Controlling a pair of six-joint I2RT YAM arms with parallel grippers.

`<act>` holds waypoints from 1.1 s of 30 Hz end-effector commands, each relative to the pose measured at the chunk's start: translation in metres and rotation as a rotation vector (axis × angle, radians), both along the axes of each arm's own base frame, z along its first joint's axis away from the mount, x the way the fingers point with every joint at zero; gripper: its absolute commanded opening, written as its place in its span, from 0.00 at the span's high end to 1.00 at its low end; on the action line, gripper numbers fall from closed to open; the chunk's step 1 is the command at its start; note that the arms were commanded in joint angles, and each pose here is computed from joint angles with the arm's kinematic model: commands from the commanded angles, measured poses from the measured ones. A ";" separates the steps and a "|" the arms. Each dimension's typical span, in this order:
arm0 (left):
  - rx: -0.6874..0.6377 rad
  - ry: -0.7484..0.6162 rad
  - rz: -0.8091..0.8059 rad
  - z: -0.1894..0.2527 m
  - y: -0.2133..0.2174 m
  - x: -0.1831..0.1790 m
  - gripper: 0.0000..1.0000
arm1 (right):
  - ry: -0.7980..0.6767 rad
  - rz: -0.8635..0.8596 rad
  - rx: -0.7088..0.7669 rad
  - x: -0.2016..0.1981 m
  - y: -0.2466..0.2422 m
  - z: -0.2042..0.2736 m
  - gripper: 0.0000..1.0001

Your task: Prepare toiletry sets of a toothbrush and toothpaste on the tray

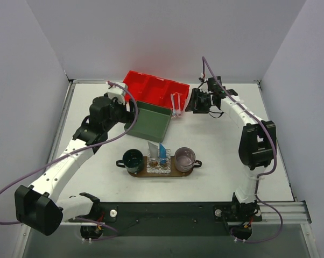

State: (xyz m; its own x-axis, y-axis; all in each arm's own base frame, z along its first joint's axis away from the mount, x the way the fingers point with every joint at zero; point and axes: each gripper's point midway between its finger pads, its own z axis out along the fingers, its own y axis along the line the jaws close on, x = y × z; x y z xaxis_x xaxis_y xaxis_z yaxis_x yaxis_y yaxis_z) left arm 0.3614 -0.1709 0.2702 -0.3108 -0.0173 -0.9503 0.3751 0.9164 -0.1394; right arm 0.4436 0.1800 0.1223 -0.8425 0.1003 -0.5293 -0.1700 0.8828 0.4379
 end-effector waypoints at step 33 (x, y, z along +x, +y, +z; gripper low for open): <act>-0.002 -0.043 -0.008 0.019 -0.005 0.006 0.19 | 0.179 -0.004 0.246 0.030 0.044 -0.014 0.57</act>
